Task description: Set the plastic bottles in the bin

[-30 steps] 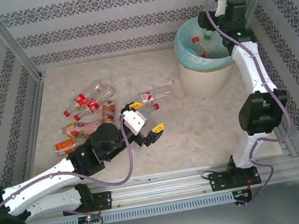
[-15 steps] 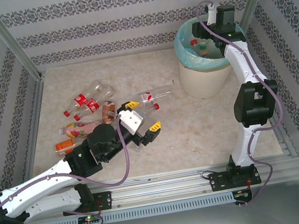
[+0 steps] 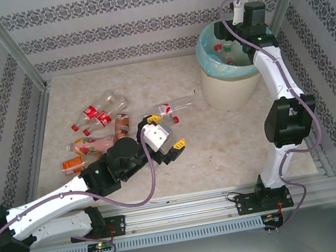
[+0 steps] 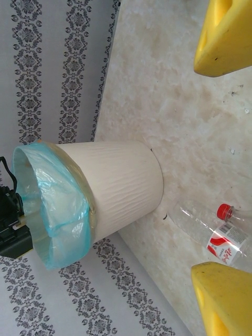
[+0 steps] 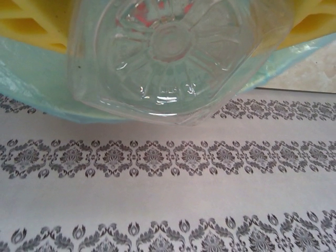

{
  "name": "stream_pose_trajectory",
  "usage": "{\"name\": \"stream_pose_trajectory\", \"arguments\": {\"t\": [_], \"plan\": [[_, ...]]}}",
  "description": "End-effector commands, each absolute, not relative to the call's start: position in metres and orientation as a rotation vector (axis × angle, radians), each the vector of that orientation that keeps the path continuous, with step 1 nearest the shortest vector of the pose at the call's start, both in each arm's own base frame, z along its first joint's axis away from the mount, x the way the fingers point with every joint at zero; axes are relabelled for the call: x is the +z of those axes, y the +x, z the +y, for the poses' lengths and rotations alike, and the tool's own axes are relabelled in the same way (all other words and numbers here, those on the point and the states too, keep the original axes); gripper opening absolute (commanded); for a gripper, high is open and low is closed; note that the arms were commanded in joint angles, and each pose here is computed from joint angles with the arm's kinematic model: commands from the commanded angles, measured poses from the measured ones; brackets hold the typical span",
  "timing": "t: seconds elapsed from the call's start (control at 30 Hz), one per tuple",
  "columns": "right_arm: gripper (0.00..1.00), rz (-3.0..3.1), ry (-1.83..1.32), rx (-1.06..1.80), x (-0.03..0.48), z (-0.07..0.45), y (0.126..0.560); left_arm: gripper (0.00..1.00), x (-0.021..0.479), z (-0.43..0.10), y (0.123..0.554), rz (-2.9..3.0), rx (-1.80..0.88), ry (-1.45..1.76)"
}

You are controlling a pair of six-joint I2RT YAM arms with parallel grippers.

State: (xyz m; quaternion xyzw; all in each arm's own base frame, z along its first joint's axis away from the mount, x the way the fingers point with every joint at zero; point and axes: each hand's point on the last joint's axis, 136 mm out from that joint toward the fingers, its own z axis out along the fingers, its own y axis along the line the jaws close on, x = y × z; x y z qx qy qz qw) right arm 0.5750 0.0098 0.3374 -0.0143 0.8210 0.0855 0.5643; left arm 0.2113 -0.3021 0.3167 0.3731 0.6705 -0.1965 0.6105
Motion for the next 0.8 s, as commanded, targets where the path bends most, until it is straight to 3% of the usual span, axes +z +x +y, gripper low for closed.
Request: {"name": "stream_pose_trajectory", "arguments": {"t": [0.0,0.17,0.47,0.57,0.77], "plan": [[0.72,1.913,-0.055,0.190,0.353,0.014,0.571,0.91,0.321,-0.300,0.211,1.529,-0.457,0.850],[0.68,1.992,-0.034,0.187,0.311,0.011,0.562,0.91,0.321,-0.294,0.210,1.536,-0.454,0.832],[0.72,2.130,0.043,0.222,0.241,-0.010,0.556,0.92,0.316,-0.292,0.212,1.536,-0.433,0.836],[0.76,2.097,0.053,0.265,0.262,-0.005,0.555,0.92,0.316,-0.293,0.212,1.538,-0.439,0.835],[0.86,1.915,0.041,0.277,0.358,0.004,0.545,0.92,0.318,-0.298,0.213,1.533,-0.442,0.843]]}}
